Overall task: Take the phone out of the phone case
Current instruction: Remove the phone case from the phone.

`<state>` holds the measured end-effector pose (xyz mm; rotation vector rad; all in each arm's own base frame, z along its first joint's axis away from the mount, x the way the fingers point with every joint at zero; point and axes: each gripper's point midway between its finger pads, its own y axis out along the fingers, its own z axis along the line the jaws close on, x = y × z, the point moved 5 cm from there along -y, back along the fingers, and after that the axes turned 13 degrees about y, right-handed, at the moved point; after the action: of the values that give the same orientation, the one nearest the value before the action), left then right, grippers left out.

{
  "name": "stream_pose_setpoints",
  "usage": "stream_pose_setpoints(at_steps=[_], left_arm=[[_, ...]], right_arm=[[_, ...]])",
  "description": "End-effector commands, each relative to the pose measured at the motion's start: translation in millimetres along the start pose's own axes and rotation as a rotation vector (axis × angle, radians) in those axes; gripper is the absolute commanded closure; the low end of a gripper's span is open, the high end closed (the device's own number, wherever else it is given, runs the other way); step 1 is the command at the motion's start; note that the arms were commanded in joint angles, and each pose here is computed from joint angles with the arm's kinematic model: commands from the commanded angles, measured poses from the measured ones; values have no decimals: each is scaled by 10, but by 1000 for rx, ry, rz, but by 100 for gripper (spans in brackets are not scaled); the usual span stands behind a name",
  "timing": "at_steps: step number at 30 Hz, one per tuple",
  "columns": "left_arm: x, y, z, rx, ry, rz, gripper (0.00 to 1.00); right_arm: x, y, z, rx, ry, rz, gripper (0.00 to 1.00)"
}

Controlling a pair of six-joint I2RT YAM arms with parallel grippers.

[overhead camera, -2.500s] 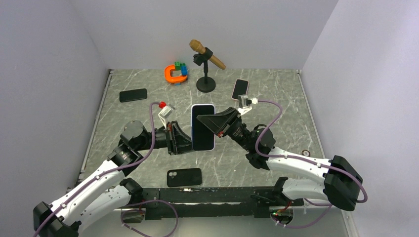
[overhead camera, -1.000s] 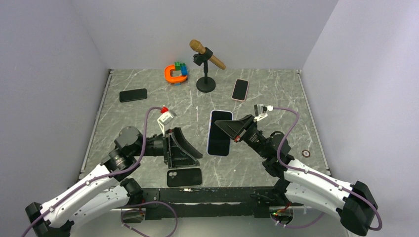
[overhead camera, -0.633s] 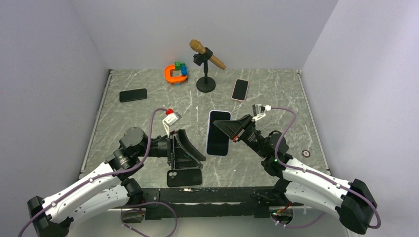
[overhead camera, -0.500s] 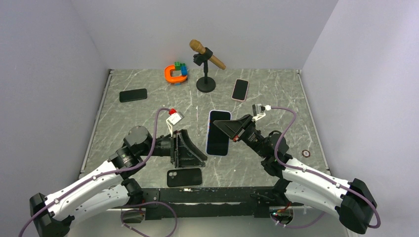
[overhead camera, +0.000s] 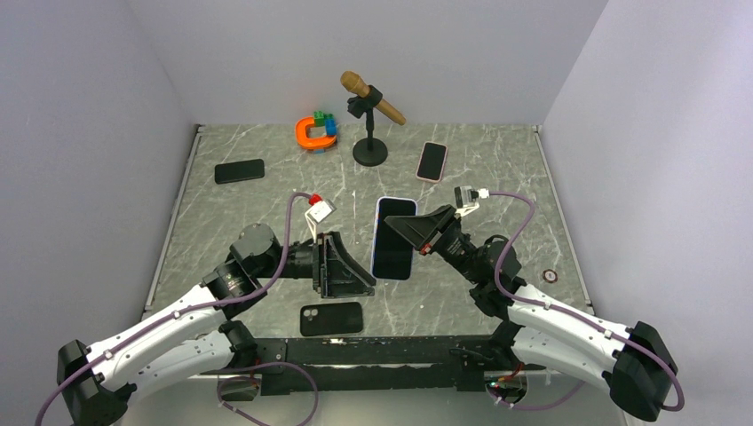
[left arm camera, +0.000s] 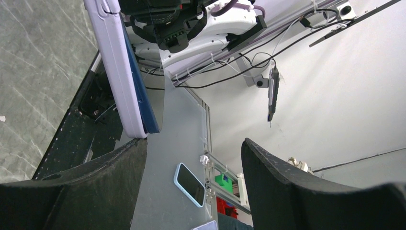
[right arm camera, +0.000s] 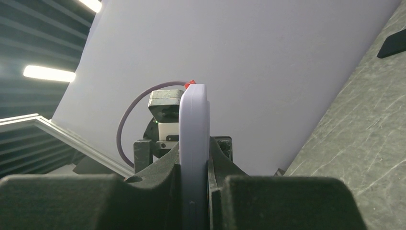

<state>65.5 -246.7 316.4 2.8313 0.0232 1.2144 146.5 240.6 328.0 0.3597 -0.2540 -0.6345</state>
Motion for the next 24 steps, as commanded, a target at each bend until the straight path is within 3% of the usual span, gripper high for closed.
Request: stream_pose_setpoints(at_steps=[1, 5, 24], left_arm=[[129, -20, -164, -61, 63, -66, 22], [148, -46, -187, -35, 85, -63, 16], [199, -13, -160, -30, 61, -104, 17]], right_arm=[[36, 17, 344, 123, -20, -16, 100], [32, 45, 330, 124, -19, -9, 100], [6, 94, 302, 119, -12, 12, 100]])
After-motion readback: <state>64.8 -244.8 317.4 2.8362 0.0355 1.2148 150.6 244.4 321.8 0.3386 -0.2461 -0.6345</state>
